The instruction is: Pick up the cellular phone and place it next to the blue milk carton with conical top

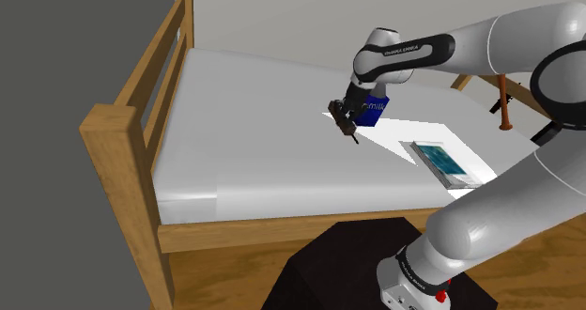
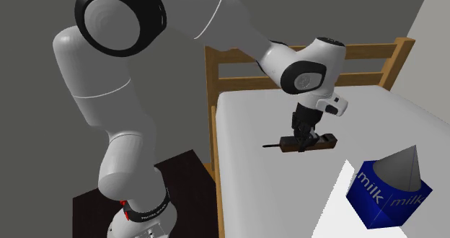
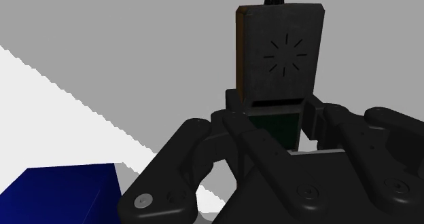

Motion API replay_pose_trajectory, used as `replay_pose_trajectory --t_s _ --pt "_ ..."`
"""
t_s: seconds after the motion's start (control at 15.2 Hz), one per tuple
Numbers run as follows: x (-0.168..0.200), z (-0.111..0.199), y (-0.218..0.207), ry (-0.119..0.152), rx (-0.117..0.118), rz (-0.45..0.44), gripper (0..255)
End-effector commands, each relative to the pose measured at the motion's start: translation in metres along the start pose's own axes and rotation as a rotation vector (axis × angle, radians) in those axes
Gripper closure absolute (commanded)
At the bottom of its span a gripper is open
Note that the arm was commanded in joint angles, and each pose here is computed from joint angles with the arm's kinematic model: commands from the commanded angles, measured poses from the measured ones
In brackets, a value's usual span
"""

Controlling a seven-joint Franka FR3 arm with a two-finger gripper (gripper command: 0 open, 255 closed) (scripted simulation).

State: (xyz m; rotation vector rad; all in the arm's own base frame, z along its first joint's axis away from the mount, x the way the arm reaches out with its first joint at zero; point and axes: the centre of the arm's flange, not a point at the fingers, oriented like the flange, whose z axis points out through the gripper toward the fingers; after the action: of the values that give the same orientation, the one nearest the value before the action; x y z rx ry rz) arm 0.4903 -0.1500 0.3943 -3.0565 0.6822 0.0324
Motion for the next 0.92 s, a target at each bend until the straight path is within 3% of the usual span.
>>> replay_pose_trajectory --t_s 0.0,0.59,0.86 --pt "0.0 0.01 -0.001 0.001 0.0 0.0 255" --pt "0.001 0.059 0.0 0.001 0.0 0.0 255" --pt "0.001 0.059 0.0 0.001 0.0 0.0 255"
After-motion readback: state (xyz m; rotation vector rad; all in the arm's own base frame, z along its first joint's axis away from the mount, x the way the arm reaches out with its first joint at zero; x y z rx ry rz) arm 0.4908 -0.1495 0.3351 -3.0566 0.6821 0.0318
